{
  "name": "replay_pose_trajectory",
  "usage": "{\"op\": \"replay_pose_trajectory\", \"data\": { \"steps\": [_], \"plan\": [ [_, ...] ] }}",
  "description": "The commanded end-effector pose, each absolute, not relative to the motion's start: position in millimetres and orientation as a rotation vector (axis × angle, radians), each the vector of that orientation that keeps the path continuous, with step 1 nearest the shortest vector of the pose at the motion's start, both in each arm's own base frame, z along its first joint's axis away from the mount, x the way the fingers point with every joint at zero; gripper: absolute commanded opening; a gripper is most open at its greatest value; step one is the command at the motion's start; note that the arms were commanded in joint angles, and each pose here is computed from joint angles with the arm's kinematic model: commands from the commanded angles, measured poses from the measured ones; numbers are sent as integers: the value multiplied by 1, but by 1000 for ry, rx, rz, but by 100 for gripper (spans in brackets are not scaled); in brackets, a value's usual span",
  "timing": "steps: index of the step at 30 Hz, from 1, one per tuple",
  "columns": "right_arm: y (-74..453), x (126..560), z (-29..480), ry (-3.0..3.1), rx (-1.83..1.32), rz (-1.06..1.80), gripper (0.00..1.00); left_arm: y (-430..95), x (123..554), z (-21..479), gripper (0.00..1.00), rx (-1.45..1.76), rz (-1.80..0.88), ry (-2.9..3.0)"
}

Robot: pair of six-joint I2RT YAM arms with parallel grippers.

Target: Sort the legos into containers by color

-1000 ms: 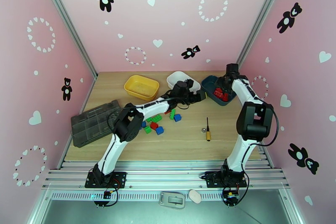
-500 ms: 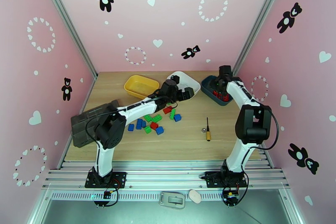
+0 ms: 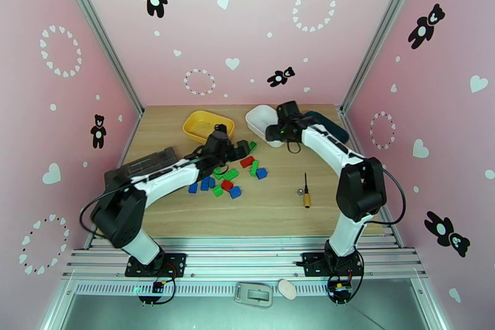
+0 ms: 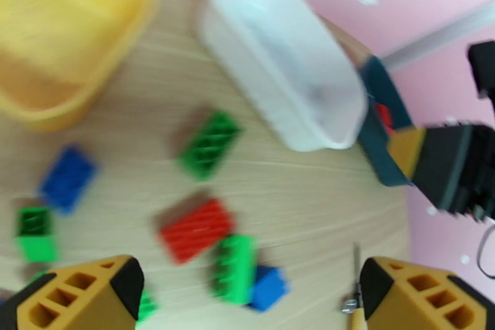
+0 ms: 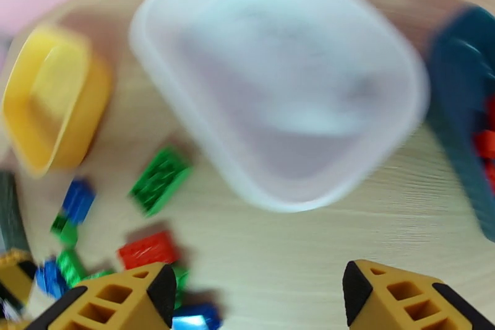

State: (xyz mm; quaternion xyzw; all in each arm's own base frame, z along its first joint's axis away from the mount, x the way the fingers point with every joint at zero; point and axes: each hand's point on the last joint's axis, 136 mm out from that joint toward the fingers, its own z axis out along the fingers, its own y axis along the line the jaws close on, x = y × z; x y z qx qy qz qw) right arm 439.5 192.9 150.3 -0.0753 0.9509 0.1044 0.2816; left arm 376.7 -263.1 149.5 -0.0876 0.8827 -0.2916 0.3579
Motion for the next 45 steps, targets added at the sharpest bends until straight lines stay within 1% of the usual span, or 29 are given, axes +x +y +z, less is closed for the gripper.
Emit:
{"op": "replay_pose_trajectory", "data": {
  "steps": [1,4,6,11,18,32,39,45],
  "plan": [
    [233,424,126,2605,-397,322,77,-238,365,151,98,-256,-694,2261],
    [263,411,106,2630,-542,298,79,-219,350,150,98,-284,-670,2247],
    [278,405,94,2643,-611,280,80,-204,335,137,98,-307,-637,2266],
    [295,402,73,2675,-680,288,81,-182,314,131,98,-335,-607,2262],
    [300,400,48,2721,-739,251,81,-162,295,119,99,-372,-593,2266],
    [298,405,16,2782,-747,188,82,-160,293,119,99,-377,-594,2264],
    [294,409,15,2785,-701,145,75,-164,296,117,98,-373,-603,2272],
    [294,411,29,2763,-664,155,65,-177,303,116,98,-345,-640,2290]
  ]
}}
